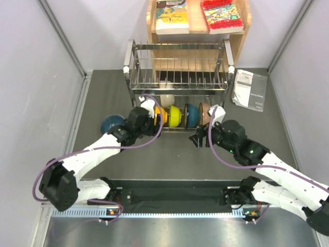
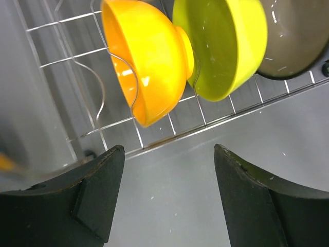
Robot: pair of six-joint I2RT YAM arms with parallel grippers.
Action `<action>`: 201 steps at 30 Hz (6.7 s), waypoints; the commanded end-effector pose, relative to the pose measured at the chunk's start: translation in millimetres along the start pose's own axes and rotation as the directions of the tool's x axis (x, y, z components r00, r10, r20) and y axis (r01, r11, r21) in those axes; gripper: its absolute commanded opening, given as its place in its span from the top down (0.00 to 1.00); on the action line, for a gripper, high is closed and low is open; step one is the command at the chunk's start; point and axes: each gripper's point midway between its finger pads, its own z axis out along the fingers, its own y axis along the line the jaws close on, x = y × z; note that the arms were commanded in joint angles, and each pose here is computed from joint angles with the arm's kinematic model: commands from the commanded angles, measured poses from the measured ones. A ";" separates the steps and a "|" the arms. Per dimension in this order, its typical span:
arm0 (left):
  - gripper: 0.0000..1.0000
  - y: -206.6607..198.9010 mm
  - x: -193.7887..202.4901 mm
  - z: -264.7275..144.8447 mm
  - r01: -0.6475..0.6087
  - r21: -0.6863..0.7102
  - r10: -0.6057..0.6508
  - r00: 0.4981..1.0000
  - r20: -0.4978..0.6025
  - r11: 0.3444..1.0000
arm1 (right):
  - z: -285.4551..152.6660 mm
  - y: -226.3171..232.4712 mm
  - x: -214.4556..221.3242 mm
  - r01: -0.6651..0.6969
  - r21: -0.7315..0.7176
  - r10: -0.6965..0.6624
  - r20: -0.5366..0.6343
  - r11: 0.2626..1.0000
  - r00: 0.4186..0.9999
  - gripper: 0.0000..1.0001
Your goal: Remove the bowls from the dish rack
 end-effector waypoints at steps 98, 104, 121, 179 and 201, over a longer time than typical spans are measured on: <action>0.69 -10.8 -32.9 46.4 -0.013 0.129 -0.031 0.943 0.330 0.992 | -13.8 -4.3 26.2 -0.072 0.059 0.069 0.047 0.996 0.997 0.23; 0.48 -14.5 -38.3 48.2 -0.057 0.126 0.016 0.953 0.304 0.990 | -10.4 -5.7 31.3 -0.069 0.065 0.067 0.029 0.995 0.997 0.23; 0.41 20.9 -8.3 47.9 -0.140 -0.059 0.145 0.985 0.095 0.988 | -6.3 -6.8 38.6 -0.093 0.063 0.091 0.030 0.994 0.995 0.23; 1.00 -18.6 -28.8 36.1 -0.132 -0.008 0.132 0.975 0.178 0.991 | -12.0 -12.9 29.2 -0.125 0.086 0.119 0.080 0.988 0.990 0.22; 1.00 -29.1 0.1 -50.1 -0.070 0.118 0.057 0.992 0.114 0.990 | -20.0 -13.4 18.5 -0.146 0.086 0.135 0.125 0.985 0.983 0.22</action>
